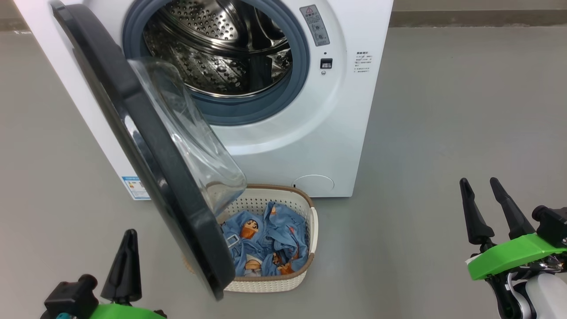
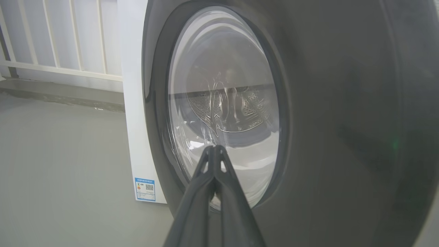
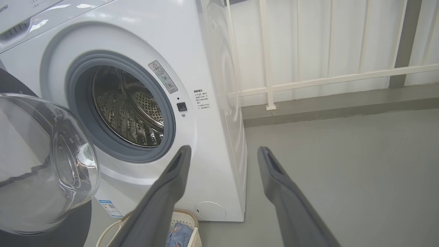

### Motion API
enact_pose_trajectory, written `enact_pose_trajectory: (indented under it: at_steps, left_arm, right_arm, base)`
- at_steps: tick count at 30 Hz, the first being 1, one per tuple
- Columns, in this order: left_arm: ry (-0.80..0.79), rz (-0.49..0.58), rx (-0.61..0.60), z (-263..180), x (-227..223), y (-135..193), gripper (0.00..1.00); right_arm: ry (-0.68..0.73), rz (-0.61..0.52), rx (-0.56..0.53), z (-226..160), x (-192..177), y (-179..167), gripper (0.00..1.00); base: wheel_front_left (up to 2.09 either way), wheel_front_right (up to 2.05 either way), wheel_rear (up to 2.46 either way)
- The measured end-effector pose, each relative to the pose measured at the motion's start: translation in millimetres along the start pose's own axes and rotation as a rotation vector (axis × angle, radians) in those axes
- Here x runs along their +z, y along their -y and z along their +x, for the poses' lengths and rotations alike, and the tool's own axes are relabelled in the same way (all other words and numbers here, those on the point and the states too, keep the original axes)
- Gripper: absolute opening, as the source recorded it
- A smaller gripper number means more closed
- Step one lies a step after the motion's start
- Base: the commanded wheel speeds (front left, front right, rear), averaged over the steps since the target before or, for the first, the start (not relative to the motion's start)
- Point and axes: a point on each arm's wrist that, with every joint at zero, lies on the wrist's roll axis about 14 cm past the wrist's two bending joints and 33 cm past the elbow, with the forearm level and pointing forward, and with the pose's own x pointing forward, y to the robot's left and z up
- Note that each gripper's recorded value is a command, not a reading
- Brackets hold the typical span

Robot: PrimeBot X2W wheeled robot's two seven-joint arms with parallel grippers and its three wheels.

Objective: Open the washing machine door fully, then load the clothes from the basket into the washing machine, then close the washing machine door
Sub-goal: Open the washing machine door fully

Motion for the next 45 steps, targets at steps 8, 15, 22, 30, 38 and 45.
enact_pose_trajectory:
  at_steps: [8,15,22,30,38,45]
  left_arm:
    - [0.102,-0.01,-0.033,3.8,28.8,12.1,0.0]
    - [0.25,0.007,-0.098,5.5,73.3,34.9,0.0]
    - [0.449,0.018,-0.217,-5.3,133.0,71.8,0.0]
    - [0.412,-0.043,-0.394,-15.0,129.9,121.5,0.0]
    - [0.219,-0.096,-0.472,-11.4,83.5,149.1,0.0]
    - [0.063,-0.113,-0.459,-5.3,37.8,148.2,0.0]
  right_arm:
    - [0.002,0.0,0.001,-0.2,0.6,-0.4,1.0]
    - [-0.003,0.001,0.002,0.0,-1.1,-0.9,1.0]
    - [-0.005,0.001,0.002,-0.3,-1.6,-1.1,1.0]
    - [-0.004,0.008,-0.003,-1.1,-2.4,-0.8,1.0]
    - [-0.011,0.014,-0.013,-2.3,-5.5,1.6,1.0]
    - [-0.011,0.014,-0.031,-5.8,-5.6,7.2,1.0]
  base:
    - [0.0,0.0,0.0]
    - [0.0,0.0,0.0]
    - [0.0,0.0,0.0]
    - [0.0,0.0,0.0]
    - [0.0,0.0,0.0]
    - [0.0,0.0,0.0]
